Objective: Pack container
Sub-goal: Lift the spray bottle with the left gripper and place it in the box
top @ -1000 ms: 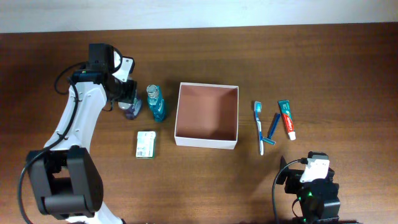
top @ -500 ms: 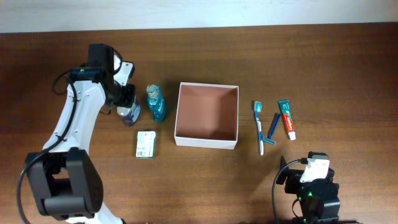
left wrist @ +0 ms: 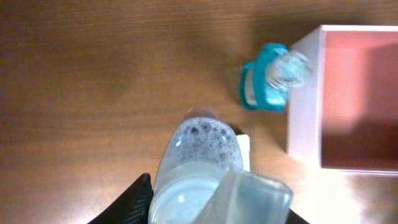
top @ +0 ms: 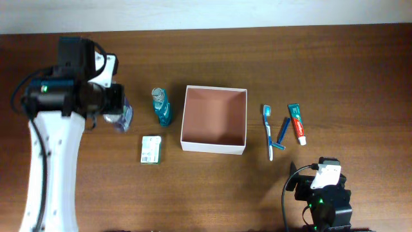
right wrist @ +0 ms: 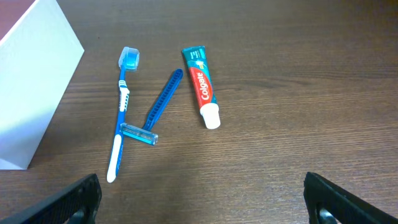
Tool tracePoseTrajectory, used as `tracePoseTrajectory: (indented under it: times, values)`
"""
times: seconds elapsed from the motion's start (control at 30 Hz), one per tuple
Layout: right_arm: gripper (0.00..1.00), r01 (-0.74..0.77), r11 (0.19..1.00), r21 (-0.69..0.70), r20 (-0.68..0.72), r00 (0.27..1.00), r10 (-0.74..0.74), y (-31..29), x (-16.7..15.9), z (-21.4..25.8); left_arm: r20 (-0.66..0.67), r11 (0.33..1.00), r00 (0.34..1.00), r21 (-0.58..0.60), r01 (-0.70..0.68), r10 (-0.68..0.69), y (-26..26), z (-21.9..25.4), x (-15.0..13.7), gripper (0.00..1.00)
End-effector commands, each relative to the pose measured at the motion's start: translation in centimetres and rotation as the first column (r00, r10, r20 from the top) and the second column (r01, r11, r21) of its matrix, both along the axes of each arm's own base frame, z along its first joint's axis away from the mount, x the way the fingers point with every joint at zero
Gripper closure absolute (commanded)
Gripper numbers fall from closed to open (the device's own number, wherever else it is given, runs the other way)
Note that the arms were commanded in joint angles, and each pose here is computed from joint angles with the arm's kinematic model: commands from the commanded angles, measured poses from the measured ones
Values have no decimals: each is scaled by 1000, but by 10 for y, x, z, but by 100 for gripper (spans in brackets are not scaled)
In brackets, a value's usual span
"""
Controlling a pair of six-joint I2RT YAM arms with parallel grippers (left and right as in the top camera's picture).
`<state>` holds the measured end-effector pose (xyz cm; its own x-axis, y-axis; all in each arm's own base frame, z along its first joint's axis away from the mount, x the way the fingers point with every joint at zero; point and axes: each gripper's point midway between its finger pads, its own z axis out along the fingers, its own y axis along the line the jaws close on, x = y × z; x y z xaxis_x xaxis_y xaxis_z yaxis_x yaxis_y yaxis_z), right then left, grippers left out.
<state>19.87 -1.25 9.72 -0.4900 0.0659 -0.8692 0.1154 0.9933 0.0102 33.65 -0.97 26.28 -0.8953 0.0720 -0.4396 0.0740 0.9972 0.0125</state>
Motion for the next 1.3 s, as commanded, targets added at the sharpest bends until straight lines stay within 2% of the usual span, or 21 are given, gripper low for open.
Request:
tracePoseTrajectory:
  times: [0.0, 0.13, 0.27, 0.5, 0.63, 0.73, 1.0, 1.2, 1.23, 1.27]
  values:
    - [1, 13, 1000, 6, 2, 1000, -13, -2, 0, -2, 80, 998, 997, -56, -4, 9, -25, 34, -21, 99]
    - [1, 12, 1000, 6, 2, 1000, -12, -2, 0, -2, 86, 994, 995, -93, 53, -45, -59, 41, -39, 99]
    - [1, 13, 1000, 6, 2, 1000, -13, -2, 0, -2, 112, 985, 990, -137, 103, -88, -96, 45, -39, 99]
    - [1, 13, 1000, 6, 2, 1000, -13, -2, 0, -2, 188, 967, 976, -207, 150, -111, -169, 33, 6, 99]
    - [1, 13, 1000, 6, 2, 1000, -13, -2, 0, -2, 186, 958, 969, -205, 198, -160, -209, 4, 34, 99]
    - [1, 13, 1000, 6, 2, 1000, -13, -2, 0, -2, 147, 956, 969, -192, 224, -197, -241, -39, 56, 99]
    - [1, 13, 1000, 6, 2, 1000, -13, -2, 0, -2, 152, 959, 963, -144, 245, -223, -285, -99, 83, 99]
    - [1, 12, 1000, 6, 2, 1000, -12, -2, 0, -2, 175, 968, 958, -71, 242, -227, -297, -117, 86, 99]
    - [1, 13, 1000, 6, 2, 1000, -13, -2, 0, -2, 182, 967, 956, -72, 246, -229, -300, -116, 86, 96]
    - [1, 13, 1000, 6, 2, 1000, -13, -2, 0, -2, 188, 966, 955, -77, 248, -231, -302, -115, 87, 88]
